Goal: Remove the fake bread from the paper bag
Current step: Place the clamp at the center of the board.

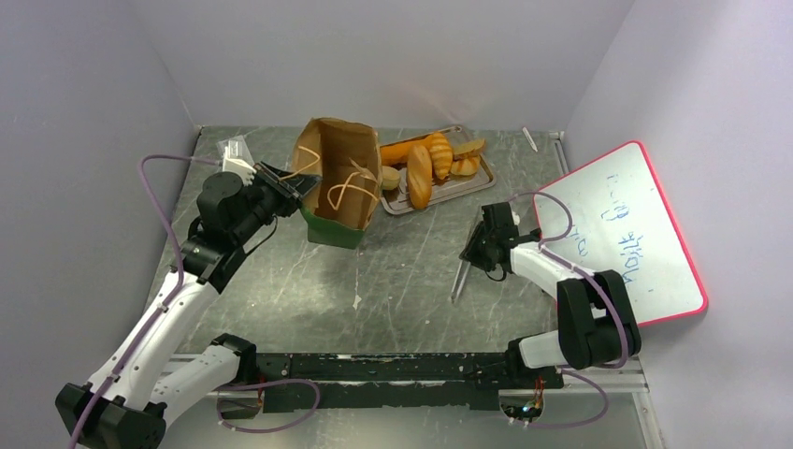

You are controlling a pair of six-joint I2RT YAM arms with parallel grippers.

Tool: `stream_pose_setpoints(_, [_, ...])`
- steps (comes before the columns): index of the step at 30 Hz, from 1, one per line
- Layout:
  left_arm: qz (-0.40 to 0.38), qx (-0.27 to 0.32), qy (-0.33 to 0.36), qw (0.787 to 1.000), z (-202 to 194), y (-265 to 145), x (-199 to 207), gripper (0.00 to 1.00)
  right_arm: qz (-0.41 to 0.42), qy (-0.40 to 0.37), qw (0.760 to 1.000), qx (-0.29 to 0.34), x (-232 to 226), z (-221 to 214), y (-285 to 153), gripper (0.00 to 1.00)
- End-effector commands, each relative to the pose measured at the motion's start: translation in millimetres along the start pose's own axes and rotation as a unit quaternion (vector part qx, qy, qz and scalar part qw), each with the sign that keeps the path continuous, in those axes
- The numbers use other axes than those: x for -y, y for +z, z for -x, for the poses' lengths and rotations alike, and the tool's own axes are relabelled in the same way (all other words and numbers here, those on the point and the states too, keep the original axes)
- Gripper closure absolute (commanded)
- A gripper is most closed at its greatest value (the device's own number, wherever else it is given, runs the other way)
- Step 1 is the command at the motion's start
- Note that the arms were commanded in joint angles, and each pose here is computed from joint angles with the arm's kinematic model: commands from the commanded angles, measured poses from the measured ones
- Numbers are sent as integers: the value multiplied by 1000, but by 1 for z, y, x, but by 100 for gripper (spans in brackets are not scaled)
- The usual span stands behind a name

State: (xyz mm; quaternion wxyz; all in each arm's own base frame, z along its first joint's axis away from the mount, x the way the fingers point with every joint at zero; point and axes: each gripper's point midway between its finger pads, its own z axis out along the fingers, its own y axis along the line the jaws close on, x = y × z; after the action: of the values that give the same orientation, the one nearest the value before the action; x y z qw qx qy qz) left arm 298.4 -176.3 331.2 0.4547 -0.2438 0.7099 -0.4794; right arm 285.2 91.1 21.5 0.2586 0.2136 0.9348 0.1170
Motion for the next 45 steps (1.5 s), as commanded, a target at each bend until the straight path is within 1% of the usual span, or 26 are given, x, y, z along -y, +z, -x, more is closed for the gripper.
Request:
stream_pose_setpoints(1, [3,24,-36,999,9,-1,-4,93,-20,-5,1000,1,10,-5,8,67])
stream_pose_setpoints(6, [1,22,-58,998,6,2,-11,93,-33,-7,999,-9,14,-8,10,61])
stream_pose_setpoints(12, [0,24,-70,997,9,4,-18,93,-39,-14,999,21,11,10,-6,50])
stream_pose_setpoints(18, [-2,29,-84,996,13,6,-25,93,-42,-28,998,44,2,30,-22,45])
stream_pose_setpoints(27, [-2,28,-118,993,23,6,-43,93,-32,-44,995,90,-18,57,-50,43])
stream_pose_setpoints(29, [-1,28,-129,991,25,6,-47,93,-25,-51,993,102,-28,64,-59,43])
stream_pose_setpoints(31, [-1,27,-137,990,26,7,-50,93,-18,-61,992,113,-40,70,-66,40])
stream_pose_setpoints(33, [2,21,-145,989,26,8,-56,93,-13,-70,989,126,-53,77,-74,39])
stream_pose_setpoints(38, [-2,10,-156,988,26,12,-71,93,-1,-88,987,133,-76,78,-81,39])
stream_pose_setpoints(45, [-11,-8,-183,983,18,17,-90,93,7,-93,987,133,-84,76,-82,39])
